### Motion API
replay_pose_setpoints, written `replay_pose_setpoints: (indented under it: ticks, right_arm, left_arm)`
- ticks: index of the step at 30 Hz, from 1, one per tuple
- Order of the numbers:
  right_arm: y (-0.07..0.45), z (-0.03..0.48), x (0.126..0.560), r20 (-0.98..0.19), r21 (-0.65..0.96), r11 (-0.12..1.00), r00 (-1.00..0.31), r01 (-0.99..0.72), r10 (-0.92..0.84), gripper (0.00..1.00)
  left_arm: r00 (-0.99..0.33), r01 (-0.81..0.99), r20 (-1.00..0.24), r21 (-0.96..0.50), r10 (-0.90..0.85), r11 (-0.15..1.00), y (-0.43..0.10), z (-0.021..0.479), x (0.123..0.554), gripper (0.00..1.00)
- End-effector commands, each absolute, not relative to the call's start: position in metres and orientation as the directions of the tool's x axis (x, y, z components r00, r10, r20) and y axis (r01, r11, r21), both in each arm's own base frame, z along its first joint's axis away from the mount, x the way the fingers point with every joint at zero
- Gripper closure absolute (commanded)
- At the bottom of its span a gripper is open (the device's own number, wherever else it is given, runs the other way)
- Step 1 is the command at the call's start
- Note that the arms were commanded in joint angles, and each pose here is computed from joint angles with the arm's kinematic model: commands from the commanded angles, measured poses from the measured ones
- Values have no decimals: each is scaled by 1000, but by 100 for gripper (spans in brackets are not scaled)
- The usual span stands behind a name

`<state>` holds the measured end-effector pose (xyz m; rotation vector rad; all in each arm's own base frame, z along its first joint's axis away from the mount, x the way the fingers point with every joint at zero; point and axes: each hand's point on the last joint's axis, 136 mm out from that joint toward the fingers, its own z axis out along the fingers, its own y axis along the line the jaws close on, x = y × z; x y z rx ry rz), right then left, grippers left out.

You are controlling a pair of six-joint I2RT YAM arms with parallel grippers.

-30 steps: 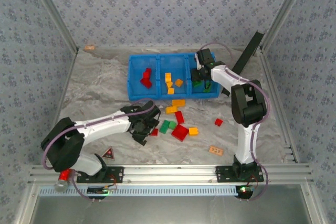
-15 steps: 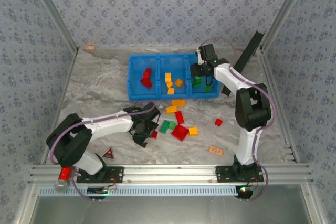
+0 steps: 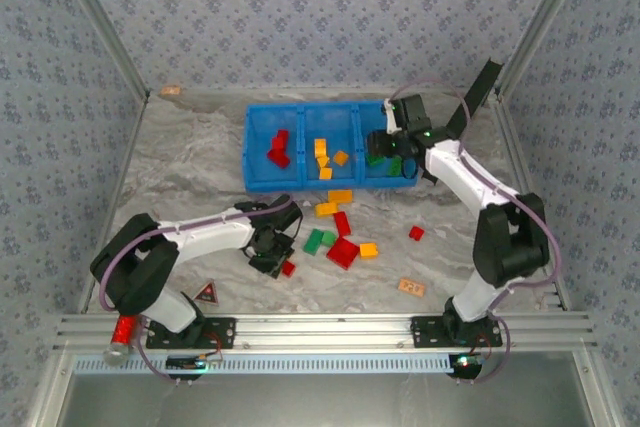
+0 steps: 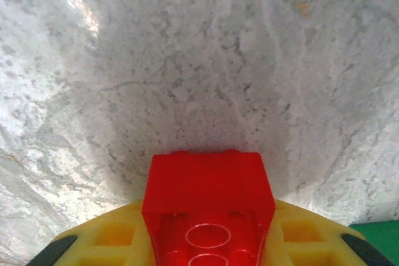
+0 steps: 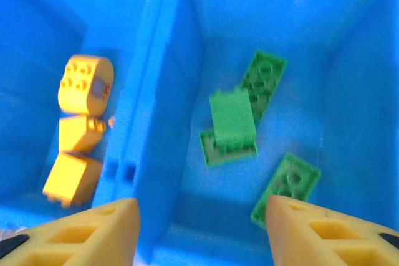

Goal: Sort the legos into containers by color
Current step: Pick up the lego from the middle-left of the table.

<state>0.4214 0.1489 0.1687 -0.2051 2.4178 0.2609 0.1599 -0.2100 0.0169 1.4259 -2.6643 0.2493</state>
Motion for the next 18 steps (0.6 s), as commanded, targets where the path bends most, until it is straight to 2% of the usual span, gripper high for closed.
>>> replay_pose_setpoints:
  ticks: [1,8,12,18]
  right_arm:
    - [133,149,379,-569,174,973,-822,-152,-26,40]
    - [112,125,314,-488,201,976,-873,-80,29,35]
    - [103,117,290,-468,204,977,-883,-60,43,33]
    - [120,109,261,-436,317,946,-896,-63,86,33]
  left_arm:
    - [-601,-799,146,-135,-786,586,-208,20,173,79]
    - [-688,-719,34,-172,-725,674,-190,64,204,86]
    - [-716,-667,-62,-231,-695,708,-183,101,240,87]
    - [-759,-566,-200,-267,-620,780,-182,144,296,87]
